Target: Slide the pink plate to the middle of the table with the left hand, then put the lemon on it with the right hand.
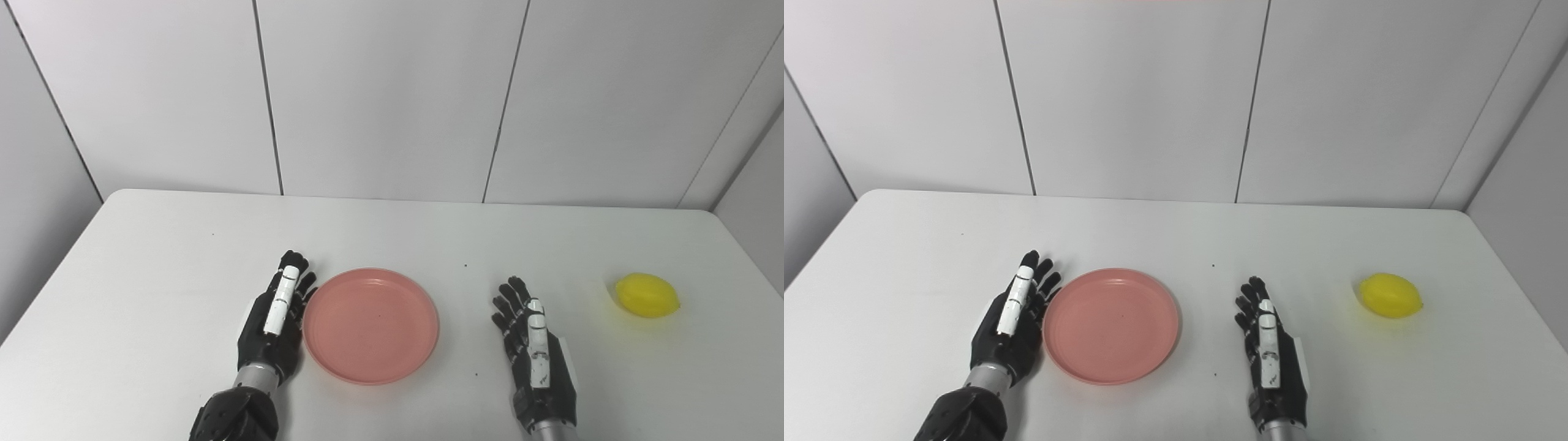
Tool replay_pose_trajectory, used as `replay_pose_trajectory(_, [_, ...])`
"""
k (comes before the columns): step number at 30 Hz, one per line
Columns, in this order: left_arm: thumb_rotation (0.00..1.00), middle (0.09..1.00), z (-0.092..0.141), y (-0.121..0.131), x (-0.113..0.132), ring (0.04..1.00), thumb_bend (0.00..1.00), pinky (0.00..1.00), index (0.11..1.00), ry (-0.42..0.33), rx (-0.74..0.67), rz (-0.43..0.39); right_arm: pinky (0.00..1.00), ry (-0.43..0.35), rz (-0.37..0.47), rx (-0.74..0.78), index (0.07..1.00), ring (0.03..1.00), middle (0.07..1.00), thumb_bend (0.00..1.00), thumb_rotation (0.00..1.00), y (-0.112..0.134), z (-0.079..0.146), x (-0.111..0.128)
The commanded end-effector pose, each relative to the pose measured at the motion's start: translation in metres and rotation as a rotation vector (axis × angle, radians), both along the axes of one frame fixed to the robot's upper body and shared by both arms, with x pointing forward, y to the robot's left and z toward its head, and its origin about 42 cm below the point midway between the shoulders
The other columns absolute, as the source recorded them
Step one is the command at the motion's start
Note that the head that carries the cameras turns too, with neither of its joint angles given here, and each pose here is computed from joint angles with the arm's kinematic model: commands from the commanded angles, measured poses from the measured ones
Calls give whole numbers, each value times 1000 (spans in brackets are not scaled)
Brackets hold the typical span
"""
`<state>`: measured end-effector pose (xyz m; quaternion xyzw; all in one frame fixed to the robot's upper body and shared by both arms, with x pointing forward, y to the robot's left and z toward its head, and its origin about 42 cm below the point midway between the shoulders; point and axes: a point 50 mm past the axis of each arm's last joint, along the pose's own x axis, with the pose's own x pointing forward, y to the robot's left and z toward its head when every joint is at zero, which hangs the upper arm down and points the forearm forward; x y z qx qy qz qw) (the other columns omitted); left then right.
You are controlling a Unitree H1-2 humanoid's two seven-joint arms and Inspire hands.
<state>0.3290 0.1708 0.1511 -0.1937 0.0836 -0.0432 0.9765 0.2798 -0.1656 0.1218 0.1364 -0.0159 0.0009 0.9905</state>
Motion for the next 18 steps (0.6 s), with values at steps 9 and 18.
replay_pose_trajectory(9, [670, 984, -4, -2, 0, 973, 680, 1000, 1000, 51, -2, -34, 952, 48, 14, 5, 917, 925, 928, 716, 956, 8, -9, 1])
replay_pose_trajectory(18, [691, 975, -4, 0, 0, 969, 664, 1000, 1000, 58, 4, -37, 972, 39, 10, 7, 917, 923, 926, 710, 952, 11, -8, 2])
